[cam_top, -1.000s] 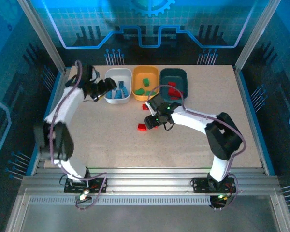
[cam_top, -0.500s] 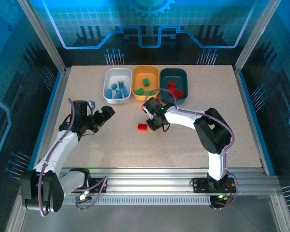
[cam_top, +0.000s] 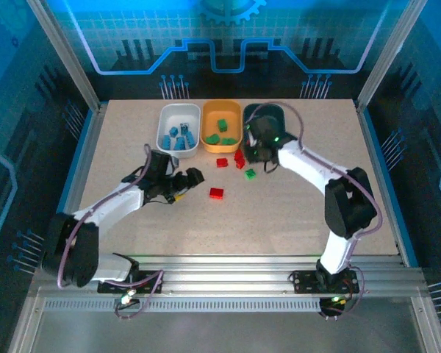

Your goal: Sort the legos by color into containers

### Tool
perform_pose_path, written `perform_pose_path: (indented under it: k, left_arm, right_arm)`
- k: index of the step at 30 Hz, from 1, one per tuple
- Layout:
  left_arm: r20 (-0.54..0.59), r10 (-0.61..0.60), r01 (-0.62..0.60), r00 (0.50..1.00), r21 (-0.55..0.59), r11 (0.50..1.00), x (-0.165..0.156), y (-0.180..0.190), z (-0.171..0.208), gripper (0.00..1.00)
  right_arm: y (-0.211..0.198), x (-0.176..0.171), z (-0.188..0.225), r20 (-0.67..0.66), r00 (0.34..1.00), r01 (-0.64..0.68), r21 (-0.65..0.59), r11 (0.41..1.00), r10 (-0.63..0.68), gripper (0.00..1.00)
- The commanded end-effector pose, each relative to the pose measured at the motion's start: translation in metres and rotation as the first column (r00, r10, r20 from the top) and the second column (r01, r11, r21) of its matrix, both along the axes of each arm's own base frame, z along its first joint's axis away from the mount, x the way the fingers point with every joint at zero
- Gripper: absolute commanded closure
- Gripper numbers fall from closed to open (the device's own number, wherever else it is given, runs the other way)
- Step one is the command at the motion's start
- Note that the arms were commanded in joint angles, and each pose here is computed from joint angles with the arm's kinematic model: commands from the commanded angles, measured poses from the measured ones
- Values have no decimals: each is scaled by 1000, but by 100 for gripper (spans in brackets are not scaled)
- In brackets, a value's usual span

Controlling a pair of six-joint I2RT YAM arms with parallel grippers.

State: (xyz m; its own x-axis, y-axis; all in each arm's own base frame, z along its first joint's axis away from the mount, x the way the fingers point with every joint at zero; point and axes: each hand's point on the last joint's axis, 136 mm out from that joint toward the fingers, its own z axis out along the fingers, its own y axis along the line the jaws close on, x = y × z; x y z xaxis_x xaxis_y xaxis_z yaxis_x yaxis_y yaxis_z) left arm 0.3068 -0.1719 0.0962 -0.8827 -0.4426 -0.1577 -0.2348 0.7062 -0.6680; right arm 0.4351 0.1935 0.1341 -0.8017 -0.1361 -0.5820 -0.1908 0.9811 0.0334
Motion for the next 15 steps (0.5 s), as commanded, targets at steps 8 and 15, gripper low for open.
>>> perform_pose_path:
  k: [8, 15]
  left_arm:
    - [-45, -49, 51, 998, 35, 998, 0, -24, -13, 6]
    - [-26, -46, 48, 999, 82, 995, 3, -18, -8, 5]
  right_arm:
    - [-50, 85, -36, -126, 979, 169, 53, 984, -161, 62]
    - [-42, 55, 15, -22, 989, 145, 118, 982, -143, 43]
